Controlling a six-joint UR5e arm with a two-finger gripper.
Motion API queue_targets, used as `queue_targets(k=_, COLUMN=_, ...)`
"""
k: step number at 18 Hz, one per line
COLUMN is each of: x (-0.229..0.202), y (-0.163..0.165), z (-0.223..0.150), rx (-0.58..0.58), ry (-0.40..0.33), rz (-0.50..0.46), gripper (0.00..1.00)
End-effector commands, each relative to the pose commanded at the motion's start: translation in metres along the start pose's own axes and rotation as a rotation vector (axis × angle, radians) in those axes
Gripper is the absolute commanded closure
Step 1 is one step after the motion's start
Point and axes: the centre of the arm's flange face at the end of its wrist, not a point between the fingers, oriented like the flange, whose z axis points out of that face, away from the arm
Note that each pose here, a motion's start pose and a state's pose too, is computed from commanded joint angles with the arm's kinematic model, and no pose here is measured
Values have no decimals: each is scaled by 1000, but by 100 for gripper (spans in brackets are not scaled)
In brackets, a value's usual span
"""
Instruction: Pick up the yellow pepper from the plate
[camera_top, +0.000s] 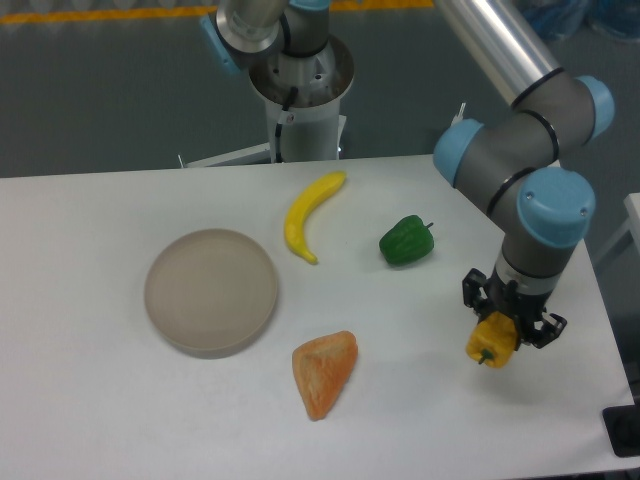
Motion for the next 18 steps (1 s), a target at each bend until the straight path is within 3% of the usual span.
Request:
queue_targets(k=11, x=-9, y=5, z=-14, rx=34, ry=-21, rz=2, gripper=95)
queue_targets(k=18, x=-4, y=3, z=-7, rx=23, ry=7, rz=8, gripper=95)
